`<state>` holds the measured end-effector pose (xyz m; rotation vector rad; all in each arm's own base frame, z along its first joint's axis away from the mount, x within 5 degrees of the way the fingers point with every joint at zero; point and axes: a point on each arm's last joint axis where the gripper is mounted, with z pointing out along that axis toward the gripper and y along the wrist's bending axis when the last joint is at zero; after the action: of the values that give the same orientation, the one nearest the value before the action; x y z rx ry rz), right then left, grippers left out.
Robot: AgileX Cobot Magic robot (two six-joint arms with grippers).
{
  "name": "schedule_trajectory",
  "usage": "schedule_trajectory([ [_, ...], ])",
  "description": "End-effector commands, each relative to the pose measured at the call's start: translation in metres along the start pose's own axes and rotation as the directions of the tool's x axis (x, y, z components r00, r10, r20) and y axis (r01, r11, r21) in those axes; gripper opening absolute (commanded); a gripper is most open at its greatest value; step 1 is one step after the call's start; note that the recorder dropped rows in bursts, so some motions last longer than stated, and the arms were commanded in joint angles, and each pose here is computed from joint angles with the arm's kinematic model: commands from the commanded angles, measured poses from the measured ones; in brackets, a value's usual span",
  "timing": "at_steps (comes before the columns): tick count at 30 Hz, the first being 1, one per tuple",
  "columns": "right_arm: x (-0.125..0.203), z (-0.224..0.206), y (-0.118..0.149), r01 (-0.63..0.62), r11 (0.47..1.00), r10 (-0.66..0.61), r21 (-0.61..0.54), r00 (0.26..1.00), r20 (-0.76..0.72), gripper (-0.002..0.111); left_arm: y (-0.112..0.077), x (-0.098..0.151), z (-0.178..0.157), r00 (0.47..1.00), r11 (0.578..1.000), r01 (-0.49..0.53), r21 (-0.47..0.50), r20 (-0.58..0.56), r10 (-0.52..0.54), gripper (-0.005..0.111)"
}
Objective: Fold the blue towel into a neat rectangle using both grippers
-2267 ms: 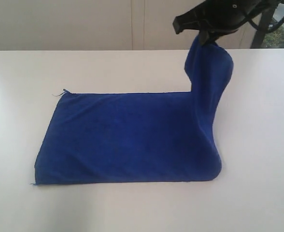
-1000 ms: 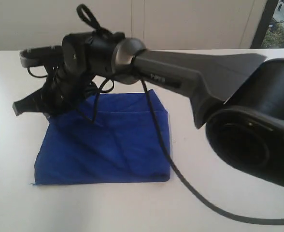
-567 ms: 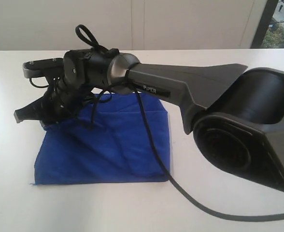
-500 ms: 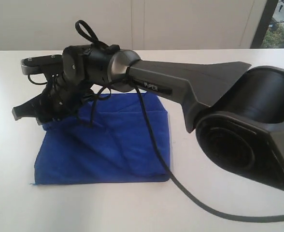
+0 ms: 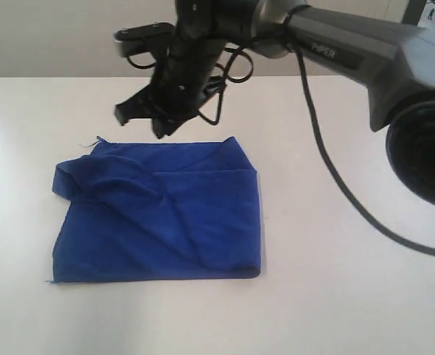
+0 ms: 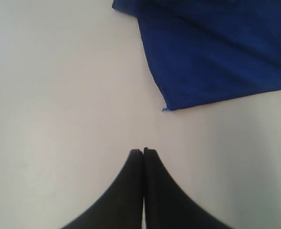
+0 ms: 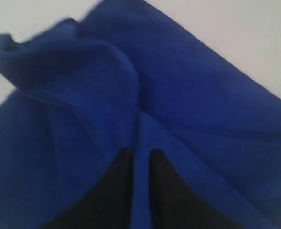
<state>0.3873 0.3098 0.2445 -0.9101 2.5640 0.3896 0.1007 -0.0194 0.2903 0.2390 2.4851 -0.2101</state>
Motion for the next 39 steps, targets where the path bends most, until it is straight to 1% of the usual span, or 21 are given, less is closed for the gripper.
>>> schedule_trajectory([
  [1,0.009,0.001,-0.045,0.015,0.996,-0.011,0.087,0.999,-0.052,0.000,-0.001,0.002,-0.001,1.000,1.000,0.005,0.005,-0.002,-0.005,0.000],
  [4,0.013,0.012,-0.068,0.030,0.994,-0.024,0.102,0.998,-0.057,0.000,-0.001,0.002,-0.001,1.000,1.000,0.005,0.005,-0.002,-0.005,0.000],
  [7,0.019,0.034,-0.086,0.050,0.993,-0.041,0.108,0.996,-0.078,0.000,-0.001,0.002,-0.001,1.000,1.000,0.005,0.005,-0.002,-0.005,0.000],
  [11,0.027,0.059,-0.102,0.061,0.992,-0.050,0.114,0.994,-0.098,0.000,-0.001,0.002,-0.001,1.000,1.000,0.005,0.005,-0.002,-0.005,0.000],
  [14,0.033,0.072,-0.114,0.049,0.991,-0.037,0.122,0.994,-0.101,0.000,-0.001,0.002,-0.001,1.000,1.000,0.005,0.005,-0.002,-0.005,0.000],
  [15,0.036,0.080,-0.123,0.038,0.991,-0.025,0.131,0.995,-0.094,0.000,-0.001,0.002,-0.001,1.000,1.000,0.005,0.005,-0.002,-0.005,0.000],
  [19,0.045,0.090,-0.142,0.010,0.989,0.007,0.148,0.993,-0.114,0.000,-0.001,0.002,-0.001,1.000,1.000,0.005,0.005,-0.002,-0.005,0.000],
  [21,0.056,0.087,-0.161,-0.060,0.980,0.092,0.191,0.981,-0.168,0.000,-0.001,0.002,-0.001,1.000,1.000,0.005,0.005,-0.002,-0.005,0.000],
  [22,0.059,0.085,-0.166,-0.084,0.973,0.126,0.214,0.974,-0.187,0.000,-0.001,0.002,-0.001,1.000,1.000,0.005,0.005,-0.002,-0.005,0.000],
  [23,0.067,0.081,-0.176,-0.127,0.958,0.188,0.258,0.955,-0.231,0.000,-0.001,0.002,-0.001,1.000,1.000,0.005,0.005,-0.002,-0.005,0.000],
  [26,0.083,0.073,-0.189,-0.185,0.937,0.284,0.296,0.897,-0.338,0.000,-0.001,0.002,-0.001,1.000,1.000,0.005,0.005,-0.002,-0.005,0.000],
  [27,0.090,0.069,-0.194,-0.217,0.923,0.334,0.319,0.864,-0.378,0.000,-0.001,0.002,-0.001,1.000,1.000,0.005,0.005,-0.002,-0.005,0.000],
  [28,0.092,0.067,-0.200,-0.236,0.912,0.359,0.337,0.857,-0.370,0.000,-0.001,0.002,-0.001,1.000,1.000,0.005,0.005,-0.002,-0.005,0.000],
  [30,0.101,0.066,-0.204,-0.248,0.906,0.378,0.343,0.840,-0.390,0.000,-0.001,0.002,-0.001,1.000,1.000,0.005,0.005,-0.002,-0.005,0.000],
  [35,0.142,0.062,-0.189,-0.264,0.900,0.417,0.347,0.753,-0.509,0.000,-0.001,0.002,-0.001,1.000,1.000,0.005,0.005,-0.002,-0.005,0.000],
  [37,0.153,0.049,-0.181,-0.277,0.893,0.435,0.355,0.737,-0.518,0.000,-0.001,0.002,-0.001,1.000,1.000,0.005,0.005,-0.002,-0.005,0.000],
  [39,0.163,0.036,-0.173,-0.278,0.894,0.433,0.352,0.739,-0.516,0.000,-0.001,0.002,-0.001,1.000,1.000,0.005,0.005,-0.002,-0.005,0.000],
])
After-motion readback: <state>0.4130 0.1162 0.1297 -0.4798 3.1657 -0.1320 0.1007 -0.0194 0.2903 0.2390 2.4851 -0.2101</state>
